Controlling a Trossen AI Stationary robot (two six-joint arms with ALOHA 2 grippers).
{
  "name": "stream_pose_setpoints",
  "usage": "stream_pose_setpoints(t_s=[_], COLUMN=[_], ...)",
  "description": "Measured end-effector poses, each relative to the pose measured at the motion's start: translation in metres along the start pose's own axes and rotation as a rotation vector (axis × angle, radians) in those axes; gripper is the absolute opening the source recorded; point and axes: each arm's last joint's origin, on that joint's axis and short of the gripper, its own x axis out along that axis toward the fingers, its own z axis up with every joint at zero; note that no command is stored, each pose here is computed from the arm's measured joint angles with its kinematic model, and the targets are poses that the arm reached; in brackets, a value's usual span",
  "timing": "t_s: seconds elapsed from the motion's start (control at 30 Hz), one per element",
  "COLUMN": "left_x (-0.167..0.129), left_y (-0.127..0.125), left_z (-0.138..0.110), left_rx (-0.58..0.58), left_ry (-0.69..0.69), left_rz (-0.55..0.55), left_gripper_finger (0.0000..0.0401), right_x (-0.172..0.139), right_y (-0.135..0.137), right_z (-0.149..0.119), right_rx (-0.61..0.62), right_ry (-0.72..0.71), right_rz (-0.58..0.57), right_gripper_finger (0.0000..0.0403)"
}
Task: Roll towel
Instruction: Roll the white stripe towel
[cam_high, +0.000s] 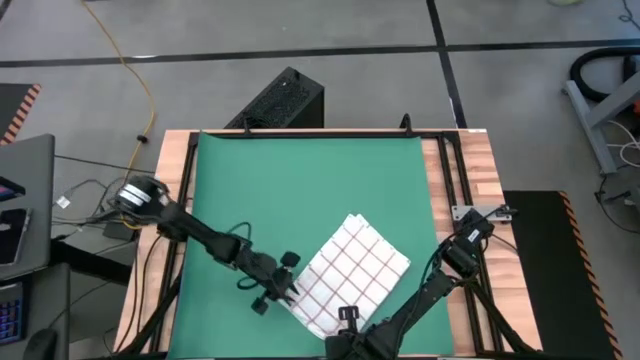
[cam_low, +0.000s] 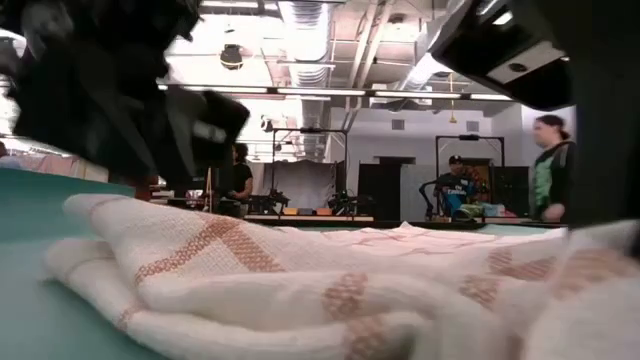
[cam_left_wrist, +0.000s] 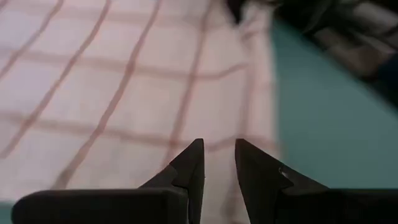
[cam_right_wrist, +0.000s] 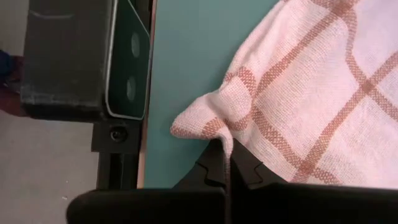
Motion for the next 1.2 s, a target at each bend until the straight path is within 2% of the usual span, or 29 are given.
stream_pose_setpoints(t_s=[0.1,0.23,0.4,0.6,0.77,0.87,1.0,1.1,1.2], left_x=[0.011,0.019,0.022,0.021,0.021,0.021,0.021,0.021,0.022], left_y=[0.001,-0.001,-0.001,0.001,0.001,0.001,0.001,0.001,0.002], left_z=[-0.013,-0.022,-0.031,-0.034,-0.035,-0.035,-0.035,-0.033,-0.032], left_rx=[-0.04,-0.072,-0.105,-0.209,-0.29,-0.316,-0.375,-0.426,-0.442], left_ry=[0.058,0.097,0.155,0.202,0.203,0.196,0.191,0.172,0.155], left_rz=[0.011,-0.061,-0.069,-0.017,-0.007,-0.001,0.026,0.031,0.031], left_gripper_finger=[0.0077,0.0054,0.0011,0.0004,0.0001,0.0,0.0,0.0,0.0], right_x=[-0.001,-0.002,-0.009,-0.056,-0.085,-0.094,-0.086,-0.072,-0.058], right_y=[0.003,0.005,0.0,-0.014,-0.01,-0.01,-0.025,-0.045,-0.067], right_z=[-0.002,-0.004,-0.001,0.007,-0.009,-0.024,-0.031,-0.025,-0.018], right_rx=[0.011,0.011,0.036,0.124,0.178,0.309,0.47,0.581,0.626], right_ry=[0.0,-0.001,0.016,0.006,0.005,-0.022,-0.045,-0.056,0.021], right_rz=[0.002,0.006,0.012,-0.008,-0.101,-0.241,-0.382,-0.454,-0.482], right_gripper_finger=[0.0009,0.0012,0.0062,0.009,0.0093,0.0083,0.0018,0.0012,0.0006])
